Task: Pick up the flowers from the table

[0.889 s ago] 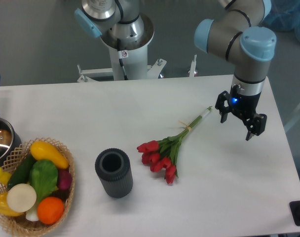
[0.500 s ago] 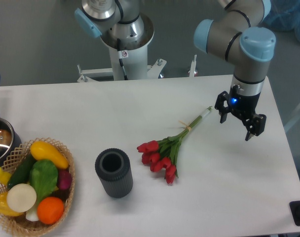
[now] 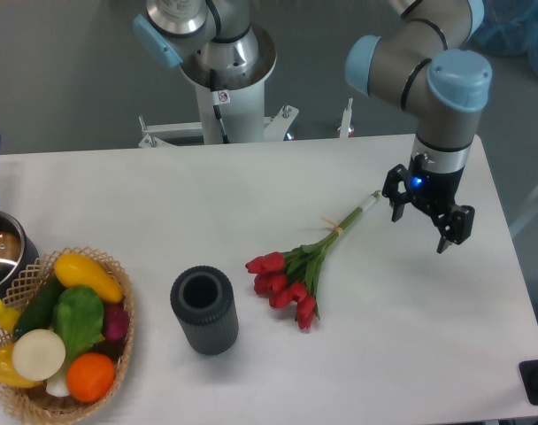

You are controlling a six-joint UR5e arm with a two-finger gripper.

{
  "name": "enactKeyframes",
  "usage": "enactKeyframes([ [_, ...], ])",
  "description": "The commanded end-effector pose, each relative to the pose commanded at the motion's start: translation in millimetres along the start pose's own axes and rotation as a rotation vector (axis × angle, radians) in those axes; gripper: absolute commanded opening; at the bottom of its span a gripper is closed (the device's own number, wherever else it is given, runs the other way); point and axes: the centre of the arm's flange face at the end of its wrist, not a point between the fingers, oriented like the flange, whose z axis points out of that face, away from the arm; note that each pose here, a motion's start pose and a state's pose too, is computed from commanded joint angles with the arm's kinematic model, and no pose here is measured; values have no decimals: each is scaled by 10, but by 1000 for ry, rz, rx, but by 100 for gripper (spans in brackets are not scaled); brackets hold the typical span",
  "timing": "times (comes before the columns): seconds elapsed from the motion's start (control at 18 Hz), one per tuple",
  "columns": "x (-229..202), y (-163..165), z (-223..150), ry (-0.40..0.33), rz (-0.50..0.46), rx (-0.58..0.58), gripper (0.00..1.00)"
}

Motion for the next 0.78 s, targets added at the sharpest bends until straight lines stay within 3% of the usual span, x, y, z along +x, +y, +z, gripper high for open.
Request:
enactKeyframes([
  [0.78,419,-96,425,106,-125,2,100],
])
